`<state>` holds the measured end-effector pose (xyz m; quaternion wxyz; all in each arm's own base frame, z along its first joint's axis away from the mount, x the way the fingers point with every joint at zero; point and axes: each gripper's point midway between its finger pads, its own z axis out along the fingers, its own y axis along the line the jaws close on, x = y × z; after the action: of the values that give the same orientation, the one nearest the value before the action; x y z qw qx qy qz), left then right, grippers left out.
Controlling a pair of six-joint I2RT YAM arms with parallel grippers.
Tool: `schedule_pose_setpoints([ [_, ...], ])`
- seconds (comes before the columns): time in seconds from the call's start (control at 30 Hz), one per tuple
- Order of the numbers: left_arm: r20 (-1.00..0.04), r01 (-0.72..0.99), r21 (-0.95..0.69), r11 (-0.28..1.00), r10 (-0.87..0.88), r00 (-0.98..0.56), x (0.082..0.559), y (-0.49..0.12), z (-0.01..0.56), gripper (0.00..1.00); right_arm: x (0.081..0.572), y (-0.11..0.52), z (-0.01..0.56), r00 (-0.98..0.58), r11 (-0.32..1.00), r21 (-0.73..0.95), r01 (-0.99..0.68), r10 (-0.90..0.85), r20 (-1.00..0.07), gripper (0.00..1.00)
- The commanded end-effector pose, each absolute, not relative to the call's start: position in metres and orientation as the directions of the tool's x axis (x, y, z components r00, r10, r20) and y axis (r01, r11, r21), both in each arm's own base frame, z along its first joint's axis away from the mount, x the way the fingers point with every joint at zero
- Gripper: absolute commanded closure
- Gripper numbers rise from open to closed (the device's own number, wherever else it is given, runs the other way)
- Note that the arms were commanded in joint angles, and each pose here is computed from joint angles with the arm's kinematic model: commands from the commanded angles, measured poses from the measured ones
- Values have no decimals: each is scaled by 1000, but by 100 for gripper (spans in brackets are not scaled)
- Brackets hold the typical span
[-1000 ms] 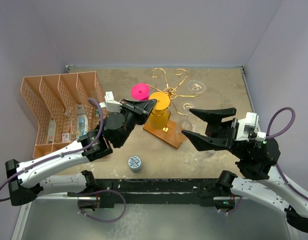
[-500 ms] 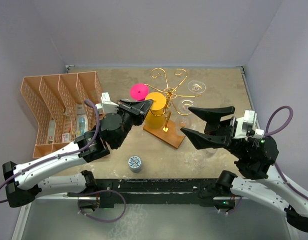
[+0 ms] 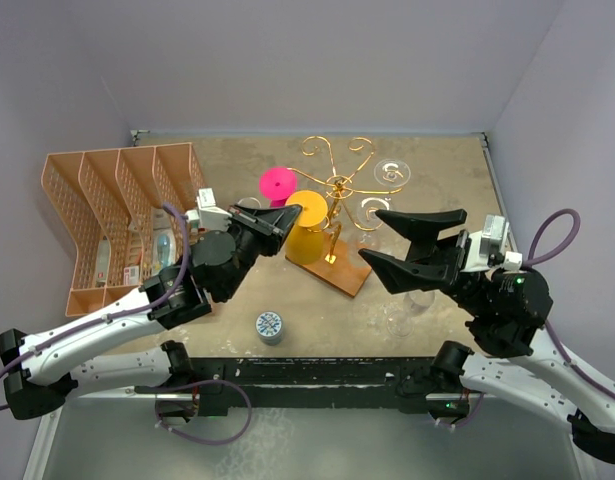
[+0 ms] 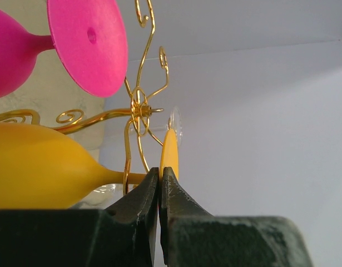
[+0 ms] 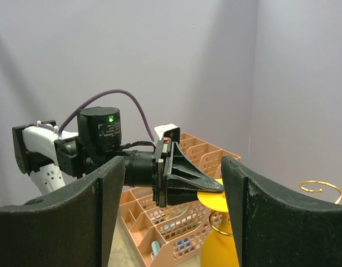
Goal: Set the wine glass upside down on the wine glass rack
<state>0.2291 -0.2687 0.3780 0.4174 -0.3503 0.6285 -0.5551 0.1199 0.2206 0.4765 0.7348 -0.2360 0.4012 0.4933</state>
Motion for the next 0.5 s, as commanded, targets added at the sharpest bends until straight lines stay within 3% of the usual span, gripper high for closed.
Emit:
schedule_pose_setpoints([
  [0.0, -152, 65, -988, 138, -875, -459, 221, -275, 385, 100, 121, 218, 484, 190, 404, 72, -912, 570, -800, 28],
  [0.47, -170, 80, -985, 150, -843, -510, 210, -275, 385, 100, 124, 218, 484, 179, 409, 89, -908, 573, -800, 28],
])
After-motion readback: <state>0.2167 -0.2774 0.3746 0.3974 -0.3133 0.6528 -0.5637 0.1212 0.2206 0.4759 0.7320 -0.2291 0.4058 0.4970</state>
